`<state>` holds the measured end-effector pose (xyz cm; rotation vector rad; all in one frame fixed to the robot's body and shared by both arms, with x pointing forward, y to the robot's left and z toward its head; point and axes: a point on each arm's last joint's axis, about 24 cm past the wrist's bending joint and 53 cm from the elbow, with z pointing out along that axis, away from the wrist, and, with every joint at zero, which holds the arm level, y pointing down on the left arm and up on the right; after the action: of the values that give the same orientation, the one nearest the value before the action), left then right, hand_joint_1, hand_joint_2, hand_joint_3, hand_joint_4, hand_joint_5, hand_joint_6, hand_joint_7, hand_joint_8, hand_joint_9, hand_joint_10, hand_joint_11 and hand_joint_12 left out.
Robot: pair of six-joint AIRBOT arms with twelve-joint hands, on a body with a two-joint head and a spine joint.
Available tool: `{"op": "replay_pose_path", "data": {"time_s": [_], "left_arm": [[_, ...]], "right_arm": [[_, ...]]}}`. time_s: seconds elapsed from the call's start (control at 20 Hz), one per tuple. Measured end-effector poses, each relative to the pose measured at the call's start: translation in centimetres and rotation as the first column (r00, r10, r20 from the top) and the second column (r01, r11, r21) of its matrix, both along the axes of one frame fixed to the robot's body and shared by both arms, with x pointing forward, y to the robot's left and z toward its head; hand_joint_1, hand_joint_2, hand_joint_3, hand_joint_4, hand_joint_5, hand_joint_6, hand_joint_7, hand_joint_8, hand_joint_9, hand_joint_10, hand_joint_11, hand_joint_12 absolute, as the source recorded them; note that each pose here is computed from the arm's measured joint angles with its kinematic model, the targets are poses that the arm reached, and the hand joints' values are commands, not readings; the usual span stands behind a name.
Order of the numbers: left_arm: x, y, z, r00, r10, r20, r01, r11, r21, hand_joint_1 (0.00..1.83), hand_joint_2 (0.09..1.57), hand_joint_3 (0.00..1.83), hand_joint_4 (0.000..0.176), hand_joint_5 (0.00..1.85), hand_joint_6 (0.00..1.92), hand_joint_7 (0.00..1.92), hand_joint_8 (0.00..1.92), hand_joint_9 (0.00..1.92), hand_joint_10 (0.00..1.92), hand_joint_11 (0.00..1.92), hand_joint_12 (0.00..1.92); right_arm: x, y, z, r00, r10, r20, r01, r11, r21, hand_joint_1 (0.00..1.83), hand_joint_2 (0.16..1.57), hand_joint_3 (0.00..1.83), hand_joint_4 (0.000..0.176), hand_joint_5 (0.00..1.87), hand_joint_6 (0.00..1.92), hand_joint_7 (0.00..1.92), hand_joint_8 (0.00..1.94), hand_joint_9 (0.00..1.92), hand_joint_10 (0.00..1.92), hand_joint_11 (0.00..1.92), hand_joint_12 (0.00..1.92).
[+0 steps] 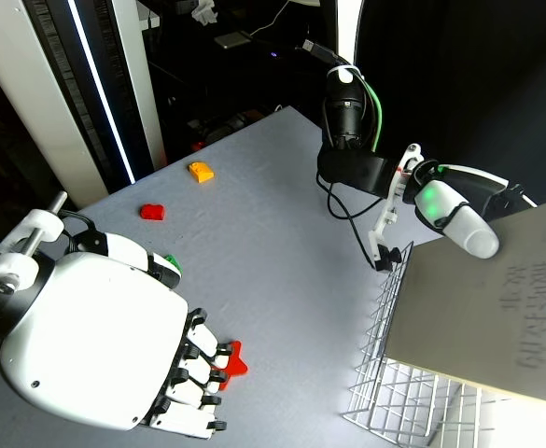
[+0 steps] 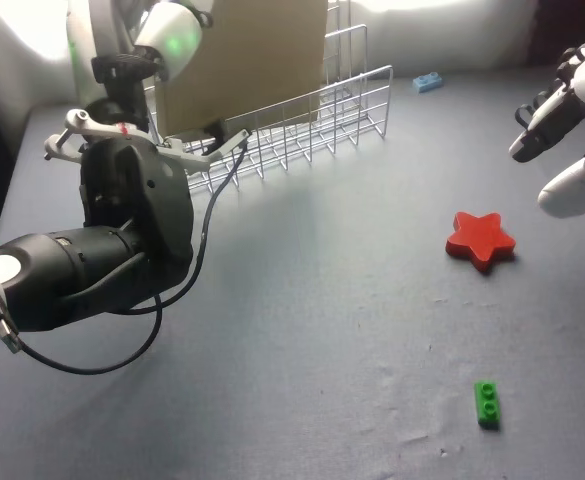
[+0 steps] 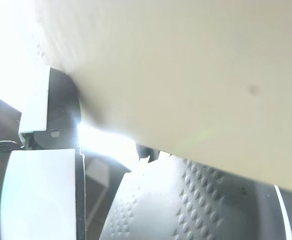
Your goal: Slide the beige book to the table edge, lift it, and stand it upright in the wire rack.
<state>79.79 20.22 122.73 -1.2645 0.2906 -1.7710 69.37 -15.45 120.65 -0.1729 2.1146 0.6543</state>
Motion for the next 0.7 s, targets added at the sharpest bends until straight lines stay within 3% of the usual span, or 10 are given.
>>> {"op": "replay_pose_path", "data": {"time_s": [0.05, 0.1, 0.15, 0.25, 0.65, 0.7], "left_arm": [[-0.22, 0.1, 0.21, 0.9999, 0.007, 0.012, -0.007, 1.0, -0.002, 0.97, 1.25, 0.0, 0.012, 0.73, 1.37, 0.83, 0.28, 0.68, 0.74, 0.37, 1.37], [-0.35, 0.17, 0.39, 0.9997, 0.012, 0.02, -0.012, 0.9999, 0.0, 0.91, 1.19, 0.0, 0.0, 0.63, 0.75, 0.83, 0.24, 0.68, 0.73, 0.38, 1.4], [-0.46, 0.2, 0.56, 0.9995, 0.015, 0.028, -0.015, 0.9999, 0.002, 0.91, 1.17, 0.0, 0.0, 0.68, 0.42, 0.83, 0.2, 0.67, 0.71, 0.36, 1.41], [-0.6, 0.42, 0.65, 0.9991, 0.023, 0.035, -0.022, 0.9997, -0.005, 0.9, 1.15, 0.0, 0.0, 0.77, 0.15, 0.84, 0.12, 0.66, 0.7, 0.36, 1.41], [-0.71, 0.55, 1.03, 0.9985, 0.03, 0.046, -0.03, 0.9995, -0.01, 0.84, 1.07, 0.0, 0.0, 0.74, 0.02, 0.78, 0.03, 0.59, 0.66, 0.23, 1.4], [-0.75, 0.58, 1.05, 0.9984, 0.033, 0.047, -0.033, 0.9994, -0.007, 0.82, 1.07, 0.0, 0.0, 0.75, 0.02, 0.78, 0.02, 0.59, 0.67, 0.29, 1.4]], "right_arm": [[0.01, -0.04, -0.01, 1.0, -0.001, 0.0, 0.001, 1.0, 0.0, 0.22, 1.16, 0.0, 0.0, 0.43, 0.0, 0.47, 0.0, 0.46, 0.0, 0.02, 1.03], [0.03, -0.07, -0.02, 1.0, -0.001, -0.001, 0.001, 1.0, 0.0, 0.21, 1.17, 0.0, 0.0, 0.44, 0.01, 0.47, 0.0, 0.47, 0.0, 0.03, 1.03], [0.02, -0.07, -0.04, 1.0, -0.001, -0.002, 0.001, 1.0, -0.001, 0.2, 1.17, 0.0, 0.0, 0.45, 0.01, 0.48, 0.01, 0.47, 0.0, 0.04, 1.03], [-0.03, -0.1, -0.13, 1.0, -0.001, -0.005, 0.001, 1.0, -0.003, 0.2, 1.17, 0.0, 0.0, 0.45, 0.01, 0.49, 0.01, 0.48, 0.01, 0.03, 1.03], [-0.11, -0.1, -0.26, 1.0, 0.001, -0.011, -0.001, 1.0, -0.006, 0.23, 1.17, 0.0, 0.0, 0.45, 0.01, 0.49, 0.01, 0.47, 0.01, 0.02, 1.0], [-0.11, -0.1, -0.27, 1.0, 0.001, -0.011, -0.001, 1.0, -0.006, 0.25, 1.17, 0.0, 0.0, 0.45, 0.01, 0.49, 0.01, 0.48, 0.01, 0.03, 1.01]]}}
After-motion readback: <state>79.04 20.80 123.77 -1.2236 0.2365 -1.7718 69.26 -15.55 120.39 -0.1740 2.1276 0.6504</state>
